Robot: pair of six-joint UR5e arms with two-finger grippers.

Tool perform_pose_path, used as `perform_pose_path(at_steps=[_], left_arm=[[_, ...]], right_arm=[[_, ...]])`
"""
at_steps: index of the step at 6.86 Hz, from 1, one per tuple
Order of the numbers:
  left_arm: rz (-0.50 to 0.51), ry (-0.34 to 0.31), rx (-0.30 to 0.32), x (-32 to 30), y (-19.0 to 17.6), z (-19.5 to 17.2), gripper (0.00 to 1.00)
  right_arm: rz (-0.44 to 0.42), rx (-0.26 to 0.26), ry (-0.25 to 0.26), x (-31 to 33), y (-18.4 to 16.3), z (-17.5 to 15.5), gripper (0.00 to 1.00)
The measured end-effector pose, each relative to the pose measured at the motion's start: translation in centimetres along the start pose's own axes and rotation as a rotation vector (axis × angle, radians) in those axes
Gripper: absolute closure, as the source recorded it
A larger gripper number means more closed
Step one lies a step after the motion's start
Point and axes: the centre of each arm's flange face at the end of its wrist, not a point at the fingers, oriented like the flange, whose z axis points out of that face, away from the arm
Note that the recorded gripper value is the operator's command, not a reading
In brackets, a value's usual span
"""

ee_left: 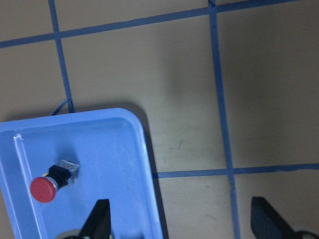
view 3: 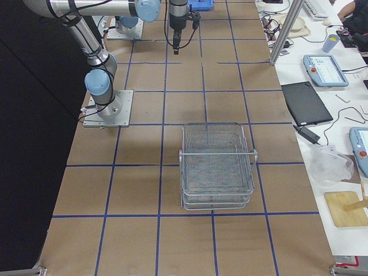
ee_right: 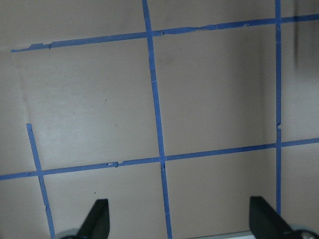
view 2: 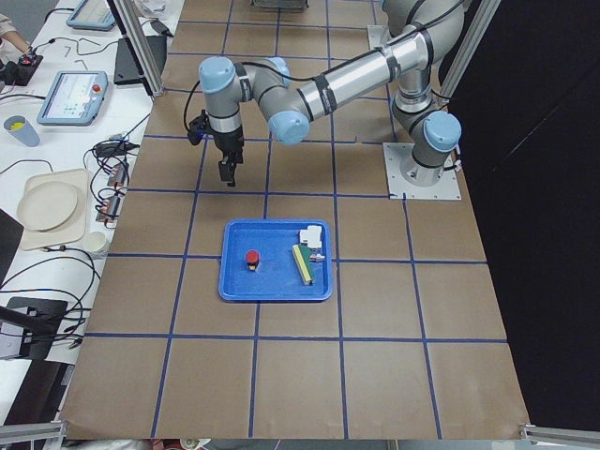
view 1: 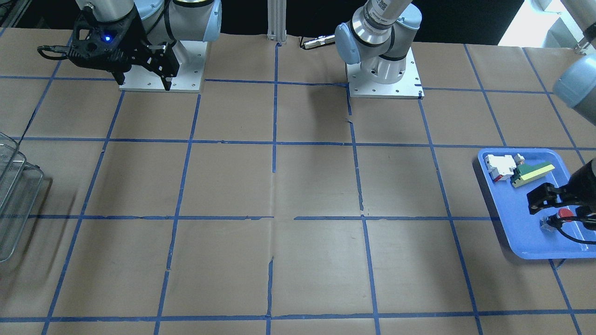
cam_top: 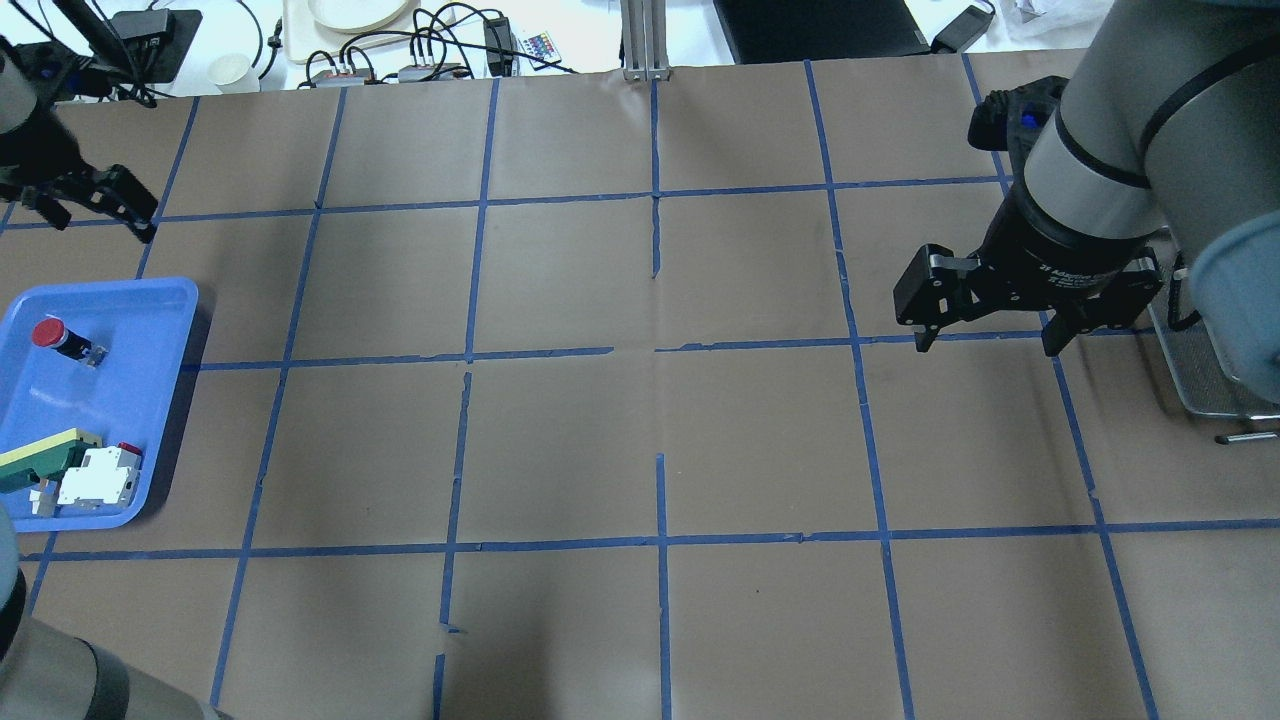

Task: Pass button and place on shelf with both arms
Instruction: 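Lower the left gripper and grasp the red-capped push button in the tray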

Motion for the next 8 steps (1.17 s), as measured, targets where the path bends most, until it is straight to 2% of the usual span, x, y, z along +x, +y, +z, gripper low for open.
perform_pose_path(at_steps=[2,4,6,7,8], left_arm=[[0.119,0.026,0.043,-7.5,2.4,5.3,0.01],[0.218,0.070,0.105,-12.0,4.3,10.8,0.01],[0.233,0.122,0.093,-12.7,6.4,14.1,0.02],[0.232,0.138,0.083,-12.4,7.1,15.1,0.15],[0.228,0.144,0.078,-12.1,7.4,15.5,0.49]], right_arm=[[-0.003,-0.005,0.001,0.0,0.1,0.3,0.00],[-0.004,-0.007,0.002,0.0,0.1,0.4,0.00],[0.002,-0.008,0.003,0.0,0.1,0.4,0.00],[0.006,-0.010,0.002,0.0,0.0,0.5,0.00],[0.008,-0.014,0.003,0.0,-0.1,0.6,0.00]])
